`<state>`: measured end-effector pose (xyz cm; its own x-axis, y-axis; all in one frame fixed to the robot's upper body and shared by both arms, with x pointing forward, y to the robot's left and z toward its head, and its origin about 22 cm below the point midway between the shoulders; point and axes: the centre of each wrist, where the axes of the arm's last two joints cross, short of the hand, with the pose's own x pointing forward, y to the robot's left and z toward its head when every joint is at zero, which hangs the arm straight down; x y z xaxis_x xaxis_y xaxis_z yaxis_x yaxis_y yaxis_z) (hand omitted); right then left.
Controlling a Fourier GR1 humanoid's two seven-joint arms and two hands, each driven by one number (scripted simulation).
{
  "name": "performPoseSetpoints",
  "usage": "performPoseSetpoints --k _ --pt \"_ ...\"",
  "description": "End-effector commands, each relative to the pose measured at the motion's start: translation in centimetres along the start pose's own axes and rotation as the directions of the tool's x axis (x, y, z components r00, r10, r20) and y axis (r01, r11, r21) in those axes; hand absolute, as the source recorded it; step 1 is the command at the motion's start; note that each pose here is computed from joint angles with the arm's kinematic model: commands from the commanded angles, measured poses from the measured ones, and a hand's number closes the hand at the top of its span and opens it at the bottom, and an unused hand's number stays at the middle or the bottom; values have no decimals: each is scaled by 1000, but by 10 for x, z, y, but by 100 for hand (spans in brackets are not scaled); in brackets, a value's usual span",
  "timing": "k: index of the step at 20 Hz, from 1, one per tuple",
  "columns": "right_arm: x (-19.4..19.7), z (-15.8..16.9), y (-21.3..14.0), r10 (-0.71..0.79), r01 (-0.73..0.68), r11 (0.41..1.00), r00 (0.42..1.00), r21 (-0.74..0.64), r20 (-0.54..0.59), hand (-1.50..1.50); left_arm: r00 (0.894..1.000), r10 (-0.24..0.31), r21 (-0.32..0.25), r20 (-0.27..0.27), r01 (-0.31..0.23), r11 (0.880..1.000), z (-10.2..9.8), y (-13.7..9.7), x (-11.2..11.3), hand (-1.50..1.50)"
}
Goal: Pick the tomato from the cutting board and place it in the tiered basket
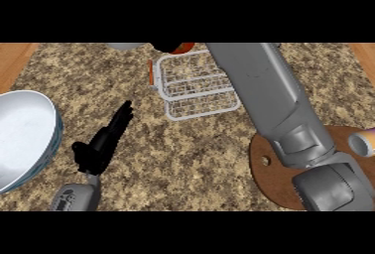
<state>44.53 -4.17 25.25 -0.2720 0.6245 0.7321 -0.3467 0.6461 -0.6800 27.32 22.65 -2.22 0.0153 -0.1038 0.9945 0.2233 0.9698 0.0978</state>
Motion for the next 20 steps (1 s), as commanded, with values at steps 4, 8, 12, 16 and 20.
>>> performPoseSetpoints --k 4,8,12,16,20 --pt "-20 -8 10 -208 222 971 967 87 -149 150 1000 -14 3 -10 14 1000 10 10 2 0" --pt "-15 -11 7 -297 351 924 909 153 -294 -150 1000 2 5 0 -2 1000 4 -4 1 0" --pt "-18 -7 1 -417 452 888 871 88 -260 -150 1000 13 20 -15 -13 1000 -7 1 11 0" --pt "-12 -5 -9 -448 441 894 869 -84 -209 -150 1000 11 25 -10 -11 1000 6 4 0 0" --pt "-28 11 -65 -419 344 871 893 -352 -165 -150 1000 -16 30 -9 17 999 12 8 -3 0"
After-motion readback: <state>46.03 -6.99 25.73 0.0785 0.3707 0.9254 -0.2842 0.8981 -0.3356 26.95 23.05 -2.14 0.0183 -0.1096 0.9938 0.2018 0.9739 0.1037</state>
